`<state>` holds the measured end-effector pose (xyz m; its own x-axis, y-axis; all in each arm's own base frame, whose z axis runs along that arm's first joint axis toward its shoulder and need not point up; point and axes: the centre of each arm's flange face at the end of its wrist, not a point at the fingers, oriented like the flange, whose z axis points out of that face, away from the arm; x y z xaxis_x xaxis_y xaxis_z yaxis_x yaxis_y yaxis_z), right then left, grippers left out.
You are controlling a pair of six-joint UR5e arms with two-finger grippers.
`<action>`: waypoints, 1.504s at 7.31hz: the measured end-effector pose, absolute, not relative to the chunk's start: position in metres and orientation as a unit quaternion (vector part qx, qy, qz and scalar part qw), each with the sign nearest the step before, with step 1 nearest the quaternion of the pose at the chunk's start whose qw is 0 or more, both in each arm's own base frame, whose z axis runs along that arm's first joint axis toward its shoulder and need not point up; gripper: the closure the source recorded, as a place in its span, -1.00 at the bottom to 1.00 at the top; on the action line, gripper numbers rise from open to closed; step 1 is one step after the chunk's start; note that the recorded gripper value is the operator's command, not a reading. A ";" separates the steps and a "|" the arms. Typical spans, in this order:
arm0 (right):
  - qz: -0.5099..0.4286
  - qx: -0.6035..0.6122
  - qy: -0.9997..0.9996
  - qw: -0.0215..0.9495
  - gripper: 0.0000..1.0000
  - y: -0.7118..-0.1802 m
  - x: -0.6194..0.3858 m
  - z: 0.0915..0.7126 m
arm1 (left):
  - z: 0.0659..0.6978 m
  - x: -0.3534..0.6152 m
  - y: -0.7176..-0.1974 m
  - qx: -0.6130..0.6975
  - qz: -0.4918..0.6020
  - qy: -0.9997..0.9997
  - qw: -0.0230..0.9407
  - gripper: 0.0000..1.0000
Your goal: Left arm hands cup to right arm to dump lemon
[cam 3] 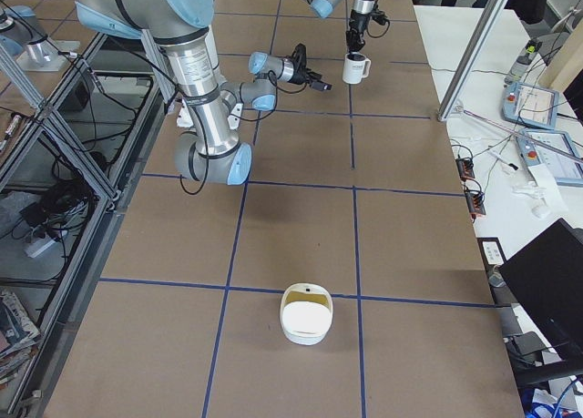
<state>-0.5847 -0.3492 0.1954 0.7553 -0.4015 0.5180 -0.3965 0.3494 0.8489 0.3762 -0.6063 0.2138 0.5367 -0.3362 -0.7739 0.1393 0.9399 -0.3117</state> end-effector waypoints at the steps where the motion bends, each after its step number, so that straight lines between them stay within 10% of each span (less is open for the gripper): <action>1: -0.006 0.565 -0.360 0.742 -0.99 -0.356 -0.577 0.191 | 0.238 0.346 -0.599 -0.095 -0.127 0.456 0.876 1.00; 11: -0.040 0.143 -0.393 0.908 -1.00 -0.543 -0.307 0.278 | 0.422 0.201 -0.457 -0.009 -0.004 0.370 0.929 1.00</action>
